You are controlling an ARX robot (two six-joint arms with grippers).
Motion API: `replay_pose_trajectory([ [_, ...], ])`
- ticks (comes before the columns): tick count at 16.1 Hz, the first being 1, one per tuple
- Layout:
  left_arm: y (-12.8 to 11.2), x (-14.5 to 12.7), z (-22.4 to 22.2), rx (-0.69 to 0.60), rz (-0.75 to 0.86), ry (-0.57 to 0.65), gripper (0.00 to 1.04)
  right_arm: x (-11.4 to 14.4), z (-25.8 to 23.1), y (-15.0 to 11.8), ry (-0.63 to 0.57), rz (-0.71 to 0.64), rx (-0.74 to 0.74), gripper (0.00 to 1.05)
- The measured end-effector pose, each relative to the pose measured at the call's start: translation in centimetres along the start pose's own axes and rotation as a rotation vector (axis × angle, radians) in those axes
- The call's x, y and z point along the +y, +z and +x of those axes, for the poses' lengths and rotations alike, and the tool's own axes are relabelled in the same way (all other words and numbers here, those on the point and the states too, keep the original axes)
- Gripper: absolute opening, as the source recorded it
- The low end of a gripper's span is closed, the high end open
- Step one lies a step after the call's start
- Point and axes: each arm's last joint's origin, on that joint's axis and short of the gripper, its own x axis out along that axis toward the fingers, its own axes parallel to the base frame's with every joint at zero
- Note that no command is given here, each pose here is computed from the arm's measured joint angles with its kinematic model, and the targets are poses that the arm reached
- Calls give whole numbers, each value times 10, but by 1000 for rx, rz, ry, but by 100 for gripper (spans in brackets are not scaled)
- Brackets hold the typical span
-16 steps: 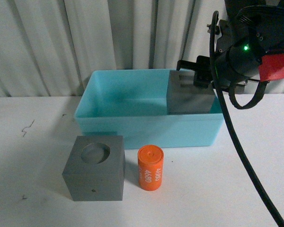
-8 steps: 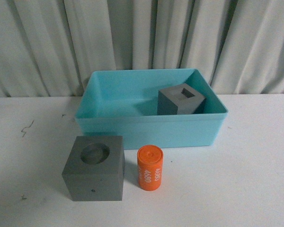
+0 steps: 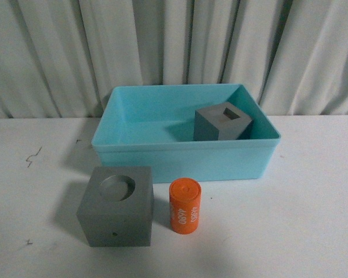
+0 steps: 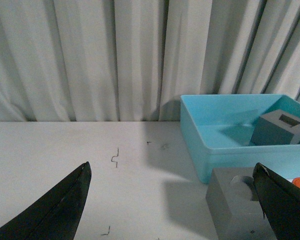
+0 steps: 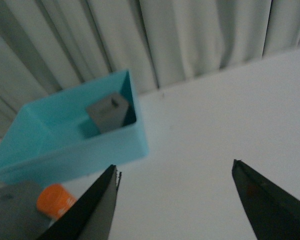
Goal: Place gray and orange parts in blue box
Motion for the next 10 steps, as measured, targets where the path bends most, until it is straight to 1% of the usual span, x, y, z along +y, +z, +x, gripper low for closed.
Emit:
replay_pose_trajectory([
  [1,0,0,0,-2,0,-1,98,-7,-3,-1,25,-69,-118,65],
  [2,0,0,0,-3,0,-6,98,-10,-7,8,37,-153,-217,52],
  [4,0,0,0,-3,0,-5,98,-18,-11,5,38,-233,-223,28],
  [5,0,0,0,-3,0,-5,98,-21,-11,3,34,-245,-215,23],
  [10,0,0,0,-3,0,-5,98,-27,-13,-2,27,-258,-209,4],
])
